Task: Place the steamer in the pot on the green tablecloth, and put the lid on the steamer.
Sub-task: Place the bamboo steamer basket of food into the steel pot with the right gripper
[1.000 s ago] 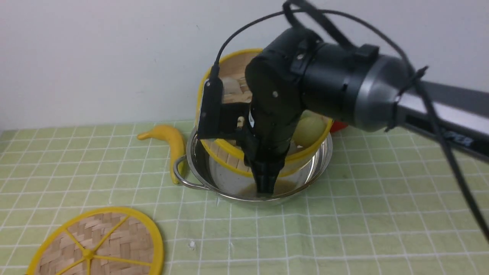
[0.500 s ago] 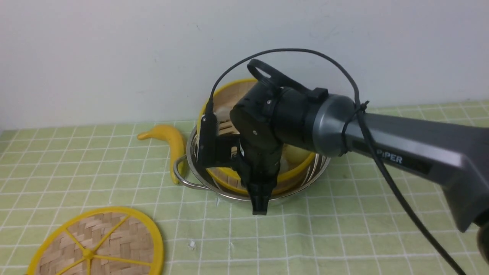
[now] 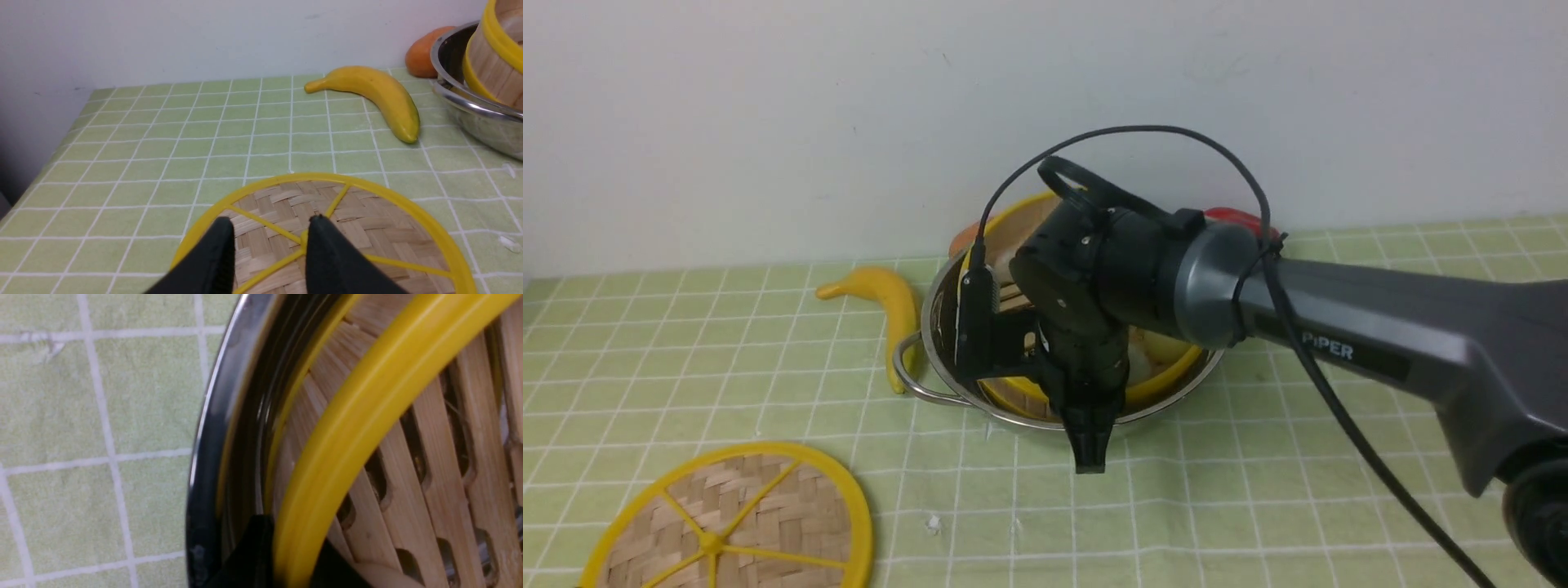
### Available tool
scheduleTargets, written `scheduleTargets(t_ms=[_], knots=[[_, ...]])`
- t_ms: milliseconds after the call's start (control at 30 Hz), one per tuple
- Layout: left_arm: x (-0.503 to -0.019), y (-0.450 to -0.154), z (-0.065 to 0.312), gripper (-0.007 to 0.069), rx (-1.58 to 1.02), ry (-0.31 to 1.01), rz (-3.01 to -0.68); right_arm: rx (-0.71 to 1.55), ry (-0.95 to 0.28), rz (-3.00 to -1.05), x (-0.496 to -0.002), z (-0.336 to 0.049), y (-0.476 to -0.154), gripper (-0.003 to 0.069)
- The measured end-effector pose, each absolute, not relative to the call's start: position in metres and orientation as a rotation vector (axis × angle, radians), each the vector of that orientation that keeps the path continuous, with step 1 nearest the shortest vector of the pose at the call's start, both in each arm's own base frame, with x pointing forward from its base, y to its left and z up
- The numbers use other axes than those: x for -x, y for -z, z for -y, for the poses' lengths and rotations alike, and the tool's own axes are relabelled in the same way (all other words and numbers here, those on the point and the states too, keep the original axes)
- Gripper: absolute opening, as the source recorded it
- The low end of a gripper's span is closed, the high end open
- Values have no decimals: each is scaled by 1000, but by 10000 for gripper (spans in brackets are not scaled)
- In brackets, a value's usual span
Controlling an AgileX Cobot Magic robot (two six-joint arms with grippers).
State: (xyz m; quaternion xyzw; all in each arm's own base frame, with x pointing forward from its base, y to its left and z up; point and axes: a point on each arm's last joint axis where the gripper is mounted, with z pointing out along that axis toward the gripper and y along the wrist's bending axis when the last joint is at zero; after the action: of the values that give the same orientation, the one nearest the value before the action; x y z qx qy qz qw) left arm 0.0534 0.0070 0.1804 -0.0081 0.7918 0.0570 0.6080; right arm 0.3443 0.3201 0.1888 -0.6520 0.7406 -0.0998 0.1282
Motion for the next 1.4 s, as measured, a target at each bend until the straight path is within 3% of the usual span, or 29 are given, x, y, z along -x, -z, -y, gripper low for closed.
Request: scheduleTargets(t_ms=[300,600,767,900,1200,1400], knots=[[-53,-180,-7,243,19,-132,-1830,1923,287,-2159,-343,-319,-189,82],[-53,-180,-7,243,19,-132,-1830,1915,270,-2123,-344,-322,-195,312],[-53,-180,-7,243,19,-132,-1830,1916,315,-2112,-346,-320,-196,383],[-53,-180,-7,243,19,-132,-1830,1902,330,-2119,-347,-319,-197,388],[-53,-180,-7,243,19,-132,-1830,1881,322,-2140,-347,-319,-196,318],[-53,-180,-7,243,19,-132,-1830,1857,318,-2132,-347,-319,-202,384]])
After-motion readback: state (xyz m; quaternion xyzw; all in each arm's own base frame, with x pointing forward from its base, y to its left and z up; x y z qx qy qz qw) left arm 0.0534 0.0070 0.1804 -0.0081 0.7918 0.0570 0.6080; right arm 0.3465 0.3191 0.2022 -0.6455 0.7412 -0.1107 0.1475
